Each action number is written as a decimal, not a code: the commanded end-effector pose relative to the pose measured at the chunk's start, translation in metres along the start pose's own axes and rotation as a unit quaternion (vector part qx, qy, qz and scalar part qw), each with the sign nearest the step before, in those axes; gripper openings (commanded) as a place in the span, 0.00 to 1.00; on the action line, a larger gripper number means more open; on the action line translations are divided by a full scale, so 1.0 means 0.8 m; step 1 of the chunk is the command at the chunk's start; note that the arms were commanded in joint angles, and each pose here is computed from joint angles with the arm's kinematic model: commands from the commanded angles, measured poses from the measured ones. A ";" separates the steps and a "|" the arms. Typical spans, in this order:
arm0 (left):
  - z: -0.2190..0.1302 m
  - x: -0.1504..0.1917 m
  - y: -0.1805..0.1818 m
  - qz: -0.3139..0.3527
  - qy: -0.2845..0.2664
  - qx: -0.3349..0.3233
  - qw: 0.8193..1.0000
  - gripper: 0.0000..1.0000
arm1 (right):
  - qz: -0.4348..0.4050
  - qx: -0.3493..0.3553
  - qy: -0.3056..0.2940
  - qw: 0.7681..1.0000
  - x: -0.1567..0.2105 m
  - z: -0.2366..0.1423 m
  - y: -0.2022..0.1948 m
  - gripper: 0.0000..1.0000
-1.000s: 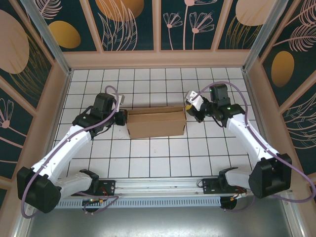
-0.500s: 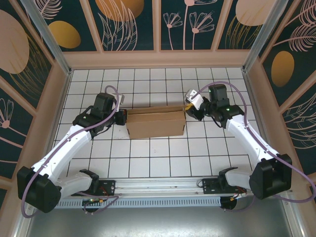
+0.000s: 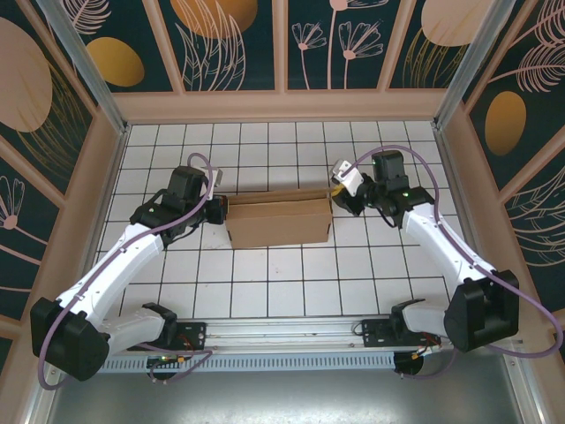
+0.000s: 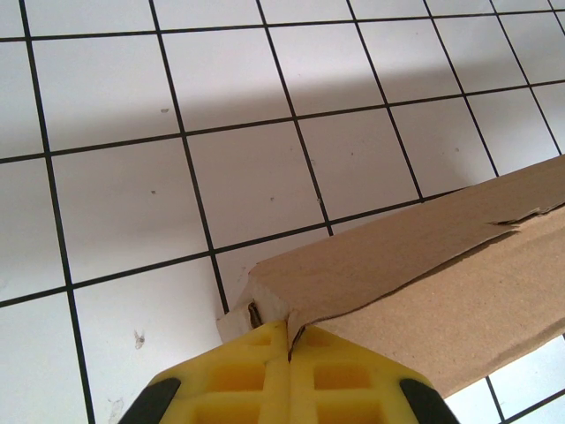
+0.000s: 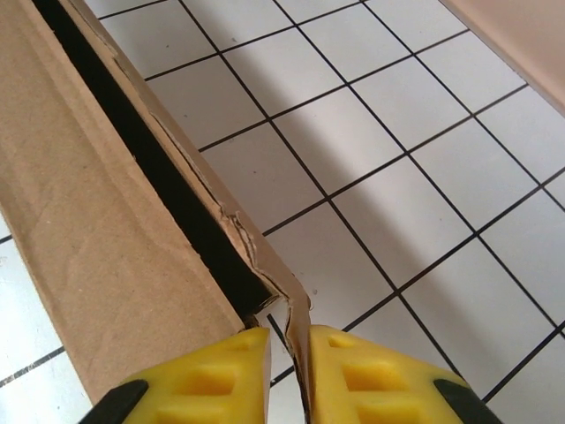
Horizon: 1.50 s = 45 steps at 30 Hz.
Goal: Fold the paper box
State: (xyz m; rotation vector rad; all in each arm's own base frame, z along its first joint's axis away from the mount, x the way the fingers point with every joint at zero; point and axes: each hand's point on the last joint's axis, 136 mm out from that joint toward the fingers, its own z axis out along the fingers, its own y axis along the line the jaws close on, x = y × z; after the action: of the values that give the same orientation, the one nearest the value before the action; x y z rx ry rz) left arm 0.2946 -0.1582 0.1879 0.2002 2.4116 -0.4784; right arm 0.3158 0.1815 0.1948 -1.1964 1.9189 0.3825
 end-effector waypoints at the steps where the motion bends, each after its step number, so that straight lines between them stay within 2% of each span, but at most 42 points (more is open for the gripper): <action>1: 0.004 0.023 0.001 0.004 0.043 -0.003 0.999 0.00 | 0.003 0.008 0.001 1.000 0.008 0.002 -0.001 0.20; 5: 0.004 0.023 0.000 0.005 0.043 -0.002 0.999 0.00 | 0.006 0.004 -0.002 1.000 0.006 0.001 0.000 0.09; 7: 0.003 0.023 0.000 0.004 0.043 -0.002 0.999 0.00 | 0.014 0.005 -0.007 1.000 -0.003 -0.003 0.001 0.00; 12: 0.004 0.022 -0.001 0.003 0.045 -0.004 0.999 0.00 | 0.069 0.027 -0.009 0.997 -0.028 -0.007 0.002 0.00; 19: 0.007 0.024 0.000 0.003 0.050 -0.009 0.999 0.00 | 0.144 0.027 0.077 0.986 -0.011 0.015 0.031 0.00; 23: 0.007 0.024 0.002 0.000 0.050 -0.014 0.999 0.00 | 0.191 0.045 0.065 0.978 -0.015 0.009 0.030 0.00; 27: 0.006 0.024 0.003 0.001 0.048 -0.017 0.999 0.00 | 0.269 0.070 0.049 0.959 -0.020 0.002 0.022 0.00; 29: 0.006 0.024 0.003 0.001 0.048 -0.019 0.999 0.00 | 0.306 0.060 0.050 0.949 -0.023 0.003 0.026 0.00; 34: 0.009 0.025 0.002 0.000 0.050 -0.020 0.999 0.00 | 0.387 0.039 0.085 0.917 -0.019 0.009 0.035 0.00; 40: 0.011 0.026 0.002 0.002 0.053 -0.024 0.998 0.00 | 0.429 0.028 0.126 0.894 -0.011 0.014 0.043 0.00; 45: 0.010 0.027 0.005 0.002 0.053 -0.029 0.998 0.00 | 0.438 0.026 0.133 0.888 -0.009 0.012 0.045 0.00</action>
State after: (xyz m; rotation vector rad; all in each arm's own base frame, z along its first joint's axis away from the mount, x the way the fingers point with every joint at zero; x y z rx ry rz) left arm 0.3008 -0.1541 0.1862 0.1815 2.4202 -0.3977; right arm 0.3083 0.2003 0.1916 -0.2848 2.5490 0.5564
